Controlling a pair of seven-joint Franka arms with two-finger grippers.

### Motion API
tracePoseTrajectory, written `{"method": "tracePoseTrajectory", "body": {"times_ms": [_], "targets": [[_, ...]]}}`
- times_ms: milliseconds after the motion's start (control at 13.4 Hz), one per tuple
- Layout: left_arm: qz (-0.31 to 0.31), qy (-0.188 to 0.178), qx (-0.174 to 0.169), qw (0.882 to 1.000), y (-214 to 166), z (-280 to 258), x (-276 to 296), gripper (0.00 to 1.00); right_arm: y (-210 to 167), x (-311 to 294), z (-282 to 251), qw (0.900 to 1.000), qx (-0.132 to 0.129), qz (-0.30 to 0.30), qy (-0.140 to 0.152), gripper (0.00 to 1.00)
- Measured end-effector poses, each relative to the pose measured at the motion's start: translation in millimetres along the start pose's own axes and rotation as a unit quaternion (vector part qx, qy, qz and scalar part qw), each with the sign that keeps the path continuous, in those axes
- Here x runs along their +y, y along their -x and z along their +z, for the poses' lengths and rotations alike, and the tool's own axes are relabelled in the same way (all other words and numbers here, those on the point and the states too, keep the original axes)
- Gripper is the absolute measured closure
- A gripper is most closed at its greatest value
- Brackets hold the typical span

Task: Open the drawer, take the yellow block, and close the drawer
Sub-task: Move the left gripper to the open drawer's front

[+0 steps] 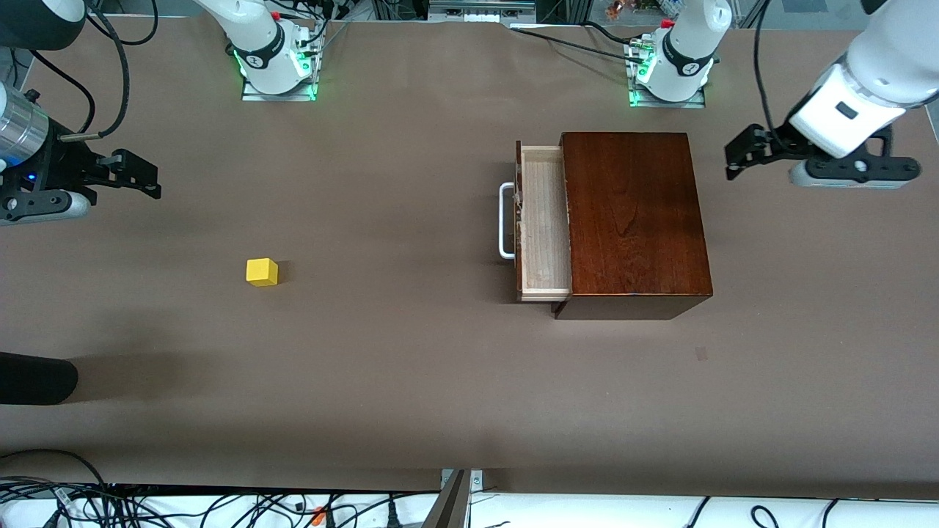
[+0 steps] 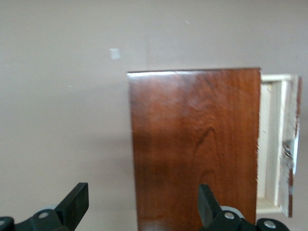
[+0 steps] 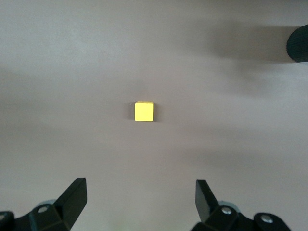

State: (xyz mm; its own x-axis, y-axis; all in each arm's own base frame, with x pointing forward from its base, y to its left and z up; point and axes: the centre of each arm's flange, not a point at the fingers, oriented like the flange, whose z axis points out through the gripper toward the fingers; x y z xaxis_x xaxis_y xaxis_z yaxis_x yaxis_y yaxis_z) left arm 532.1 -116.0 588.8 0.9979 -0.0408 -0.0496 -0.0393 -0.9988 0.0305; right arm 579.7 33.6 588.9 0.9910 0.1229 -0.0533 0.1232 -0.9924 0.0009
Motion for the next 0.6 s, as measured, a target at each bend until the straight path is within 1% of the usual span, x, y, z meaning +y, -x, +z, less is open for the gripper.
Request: {"method": "tracePoseTrajectory", "body": {"times_ms": [150,374,524,599], "targets": [[0.044,-0.002,-0.025,0.999,-3,27,48,0.0,0,-1,0,1.0,0.001,0.0,-0.001,0.0],[0.119,0.004,-0.059,0.991,-7,72,132,0.0,0,-1,-1,1.0,0.001,0.001,-0.002,0.0],[0.169,0.022,-0.075,0.982,-19,100,175,0.0,0,-1,-1,1.0,0.0,0.001,-0.002,0.0],[0.209,0.038,-0.076,0.974,-27,112,197,0.0,0,-1,-1,1.0,0.0,0.001,-0.002,0.0]]}}
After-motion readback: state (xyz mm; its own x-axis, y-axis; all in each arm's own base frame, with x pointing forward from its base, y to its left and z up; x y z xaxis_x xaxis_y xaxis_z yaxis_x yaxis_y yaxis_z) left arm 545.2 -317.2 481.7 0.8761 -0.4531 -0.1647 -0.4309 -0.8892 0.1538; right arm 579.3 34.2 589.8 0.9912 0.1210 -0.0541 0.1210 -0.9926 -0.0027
